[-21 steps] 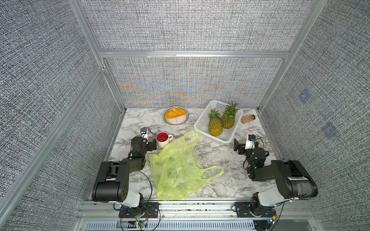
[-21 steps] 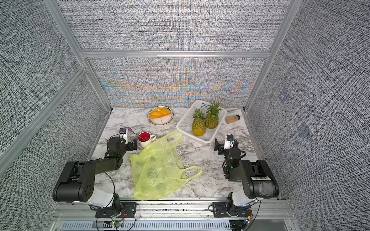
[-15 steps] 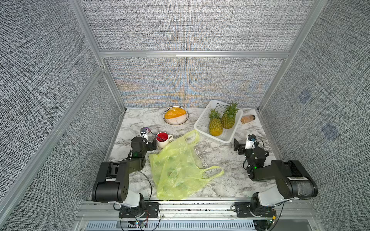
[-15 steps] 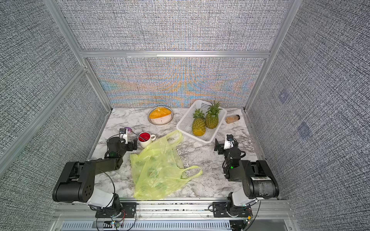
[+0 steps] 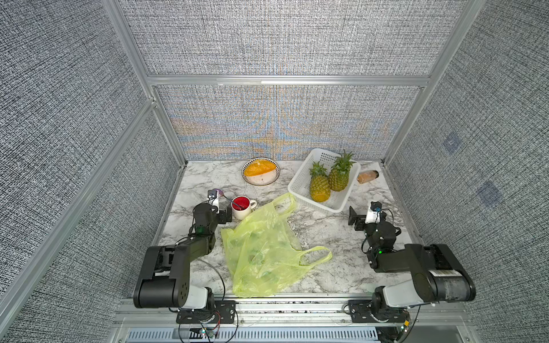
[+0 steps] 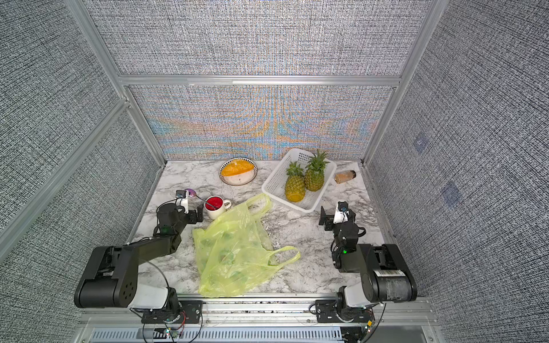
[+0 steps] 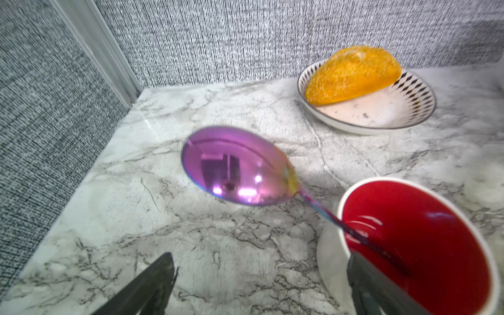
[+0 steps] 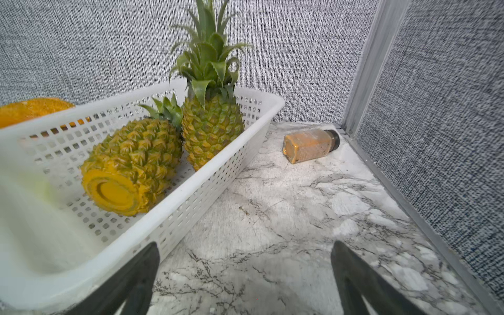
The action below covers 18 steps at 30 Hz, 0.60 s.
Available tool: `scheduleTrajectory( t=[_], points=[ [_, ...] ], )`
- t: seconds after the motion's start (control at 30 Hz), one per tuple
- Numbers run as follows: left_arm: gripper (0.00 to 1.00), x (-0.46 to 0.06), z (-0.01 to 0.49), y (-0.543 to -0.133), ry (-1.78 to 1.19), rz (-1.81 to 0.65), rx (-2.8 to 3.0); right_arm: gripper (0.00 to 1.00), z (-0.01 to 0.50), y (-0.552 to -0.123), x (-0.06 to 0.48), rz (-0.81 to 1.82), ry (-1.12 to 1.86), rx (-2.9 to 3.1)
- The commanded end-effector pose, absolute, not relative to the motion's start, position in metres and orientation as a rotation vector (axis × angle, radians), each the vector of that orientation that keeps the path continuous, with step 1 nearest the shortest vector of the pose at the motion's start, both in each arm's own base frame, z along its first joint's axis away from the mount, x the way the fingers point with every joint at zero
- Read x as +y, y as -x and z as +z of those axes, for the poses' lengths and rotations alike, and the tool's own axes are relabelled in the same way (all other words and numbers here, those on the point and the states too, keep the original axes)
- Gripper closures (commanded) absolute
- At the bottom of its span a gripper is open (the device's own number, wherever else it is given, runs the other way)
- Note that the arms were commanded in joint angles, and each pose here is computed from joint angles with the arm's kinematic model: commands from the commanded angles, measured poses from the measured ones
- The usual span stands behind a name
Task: Place the pineapple into a plastic bag & tie a knot
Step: Open the plastic bag at the center of the board.
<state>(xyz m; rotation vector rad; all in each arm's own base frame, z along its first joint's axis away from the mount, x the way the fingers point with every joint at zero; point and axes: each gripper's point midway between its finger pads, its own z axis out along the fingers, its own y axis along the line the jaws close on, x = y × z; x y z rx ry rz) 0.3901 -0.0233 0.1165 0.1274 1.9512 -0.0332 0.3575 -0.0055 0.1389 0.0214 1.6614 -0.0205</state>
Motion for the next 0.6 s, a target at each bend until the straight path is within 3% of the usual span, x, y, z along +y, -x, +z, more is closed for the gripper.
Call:
scheduleTrajectory(
  t=[0.0, 0.17, 0.27, 0.37, 0.57],
  points=[
    [0.00, -0.016, 0.128, -0.377, -0.074, -0.013, 1.949, 0.02, 0.153, -0.348, -0.018, -0.049, -0.118, 1.632],
    [0.00, 0.003, 0.149, -0.344, 0.051, 0.050, 1.958, 0.02, 0.171, -0.331, -0.031, -0.002, -0.293, 1.585],
    [0.00, 0.037, 0.172, -0.316, 0.348, 0.131, 1.940, 0.02, 0.171, -0.335, -0.039, 0.049, -0.426, 1.651],
    [0.00, 0.057, 0.190, -0.286, 0.546, 0.149, 1.869, 0.02, 0.171, -0.345, -0.026, 0.102, -0.356, 1.757],
    [0.00, 0.021, 0.222, -0.265, 0.397, -0.088, 1.809, 0.02, 0.178, -0.364, 0.029, 0.308, -0.108, 1.943]
  ],
)
